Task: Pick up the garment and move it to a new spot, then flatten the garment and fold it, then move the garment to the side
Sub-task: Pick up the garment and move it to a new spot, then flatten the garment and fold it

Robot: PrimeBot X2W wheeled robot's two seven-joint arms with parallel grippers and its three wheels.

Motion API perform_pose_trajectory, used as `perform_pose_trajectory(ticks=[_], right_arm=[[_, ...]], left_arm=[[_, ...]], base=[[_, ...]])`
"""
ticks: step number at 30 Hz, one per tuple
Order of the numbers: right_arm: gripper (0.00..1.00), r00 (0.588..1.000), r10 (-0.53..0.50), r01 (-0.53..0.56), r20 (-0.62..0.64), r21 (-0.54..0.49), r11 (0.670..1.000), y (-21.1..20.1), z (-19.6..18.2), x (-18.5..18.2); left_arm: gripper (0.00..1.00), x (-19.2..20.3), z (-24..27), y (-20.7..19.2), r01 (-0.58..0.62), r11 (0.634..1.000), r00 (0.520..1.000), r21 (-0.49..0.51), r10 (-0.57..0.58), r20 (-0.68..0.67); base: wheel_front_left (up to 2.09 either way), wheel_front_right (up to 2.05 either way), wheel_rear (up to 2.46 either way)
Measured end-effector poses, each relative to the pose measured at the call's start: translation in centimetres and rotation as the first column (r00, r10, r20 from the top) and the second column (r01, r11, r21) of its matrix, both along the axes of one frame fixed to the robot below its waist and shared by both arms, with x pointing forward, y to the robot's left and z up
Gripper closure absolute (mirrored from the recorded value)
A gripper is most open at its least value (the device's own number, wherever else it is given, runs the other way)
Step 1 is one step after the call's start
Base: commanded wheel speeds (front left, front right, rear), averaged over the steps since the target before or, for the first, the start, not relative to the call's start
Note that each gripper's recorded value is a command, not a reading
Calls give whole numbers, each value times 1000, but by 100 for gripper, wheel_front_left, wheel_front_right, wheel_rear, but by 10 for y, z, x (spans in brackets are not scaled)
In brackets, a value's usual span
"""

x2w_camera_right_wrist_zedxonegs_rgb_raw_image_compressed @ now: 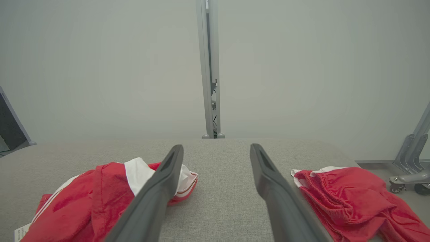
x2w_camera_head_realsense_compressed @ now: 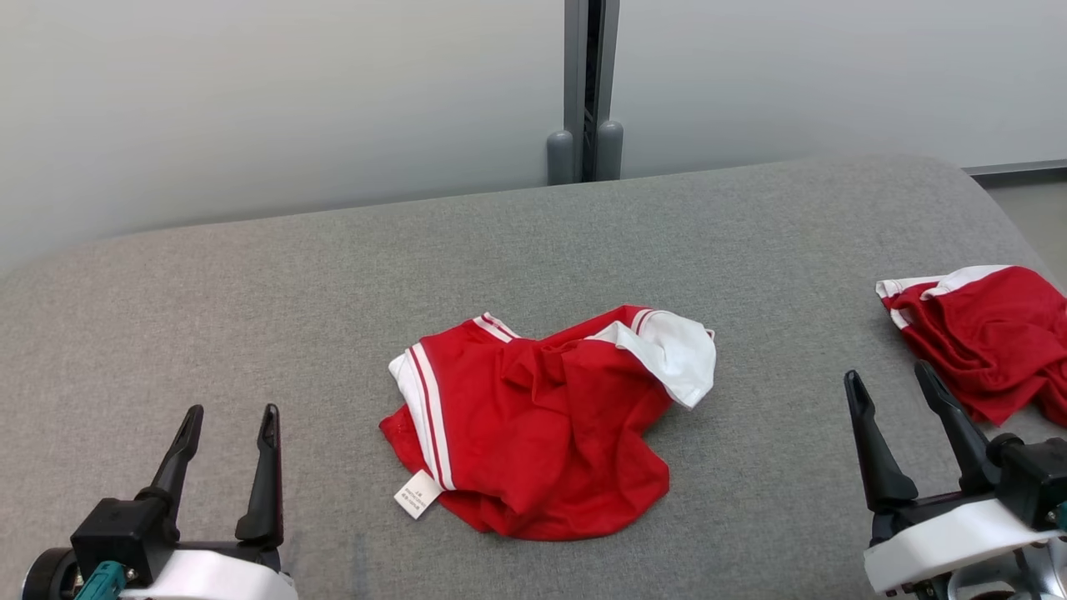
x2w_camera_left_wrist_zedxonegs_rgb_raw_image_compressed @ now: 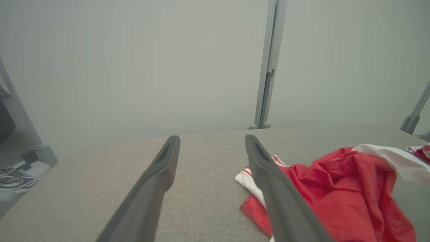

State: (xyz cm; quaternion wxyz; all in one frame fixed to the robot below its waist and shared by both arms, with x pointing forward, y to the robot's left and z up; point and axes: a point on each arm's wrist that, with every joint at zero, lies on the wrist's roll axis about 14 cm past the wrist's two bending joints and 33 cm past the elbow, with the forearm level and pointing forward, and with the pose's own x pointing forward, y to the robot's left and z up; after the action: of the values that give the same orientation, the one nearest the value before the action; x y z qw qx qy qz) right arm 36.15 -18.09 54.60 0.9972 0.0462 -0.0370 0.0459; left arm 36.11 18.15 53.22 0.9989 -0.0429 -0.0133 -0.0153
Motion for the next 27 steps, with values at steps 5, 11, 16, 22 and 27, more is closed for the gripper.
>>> perform_pose_trajectory(ticks=[5,11,16,22,27], right_arm=[[0,1000,-2,2,4,-2,1000,-1,4,-5],[0,1000,-4,4,8,0,1000,-1,6,-6],[0,1000,-5,5,3,2,1000,-1,5,-4],[0,1000,-4,4,0,7,1000,0,3,-3],[0,1000,-3,3,-1,9,1000,1,3,-2]], left_arm=[[0,-5,1,-1,1,1000,1000,0,-1,0],[0,-5,4,1,-7,1000,1000,-2,7,7],[0,-4,2,2,-12,1000,1000,-2,12,3],[0,-3,1,3,-16,1000,1000,0,16,0],[0,-3,0,4,-19,1000,1000,1,19,-1]], base=[[0,0,0],[0,0,0],[0,0,0],[0,0,0],[0,0,0]])
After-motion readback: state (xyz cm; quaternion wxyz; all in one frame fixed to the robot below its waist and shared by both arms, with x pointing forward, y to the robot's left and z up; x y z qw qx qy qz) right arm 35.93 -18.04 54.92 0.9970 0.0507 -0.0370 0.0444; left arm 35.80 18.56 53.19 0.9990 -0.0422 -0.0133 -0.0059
